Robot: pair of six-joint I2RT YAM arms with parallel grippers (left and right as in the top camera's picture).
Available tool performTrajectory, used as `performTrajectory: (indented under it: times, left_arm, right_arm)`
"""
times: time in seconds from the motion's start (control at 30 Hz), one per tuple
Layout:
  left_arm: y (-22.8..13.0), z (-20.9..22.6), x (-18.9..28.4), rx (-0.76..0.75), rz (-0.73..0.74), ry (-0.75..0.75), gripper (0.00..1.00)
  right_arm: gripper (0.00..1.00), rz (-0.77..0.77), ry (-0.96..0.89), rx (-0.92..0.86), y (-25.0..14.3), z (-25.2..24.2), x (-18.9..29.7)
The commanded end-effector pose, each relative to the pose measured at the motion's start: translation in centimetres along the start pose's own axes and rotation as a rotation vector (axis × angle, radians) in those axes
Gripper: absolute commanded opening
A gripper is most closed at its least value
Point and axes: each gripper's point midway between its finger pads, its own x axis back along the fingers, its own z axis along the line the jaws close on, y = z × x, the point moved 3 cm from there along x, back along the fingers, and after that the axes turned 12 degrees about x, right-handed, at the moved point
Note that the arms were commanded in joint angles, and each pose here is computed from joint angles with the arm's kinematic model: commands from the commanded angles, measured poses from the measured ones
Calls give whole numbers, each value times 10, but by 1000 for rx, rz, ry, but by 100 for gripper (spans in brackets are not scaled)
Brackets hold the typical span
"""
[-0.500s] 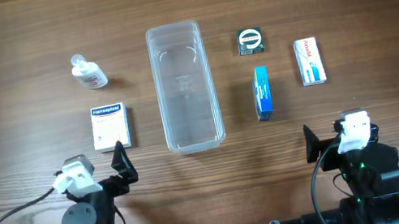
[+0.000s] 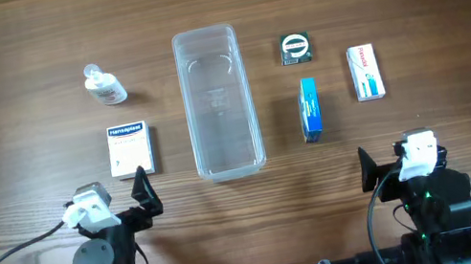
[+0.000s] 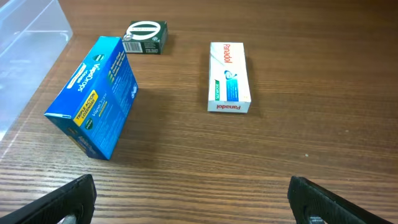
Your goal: Pack container
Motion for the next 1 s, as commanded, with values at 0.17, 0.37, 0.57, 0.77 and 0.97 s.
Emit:
performTrajectory:
  times: [0.17,0.37,0.57,0.77,0.97]
  left_arm:
    - [-1,1,-1,0,-6,5,100]
    - [-1,1,-1,0,-6,5,100]
    - [-1,1,-1,0,-6,5,100]
    - [-1,1,-1,0,-6,5,100]
    - [-1,1,-1,0,-6,5,100]
  right_arm:
    - [100,0,-21,10,-1,-3,0]
    - [100,-46,-40,9,11,-7,2]
    - [100,-73,-63,7,43,-16,18]
    - [100,3,-39,8,87,-26,19]
    - [100,57,63,5,142,-26,1]
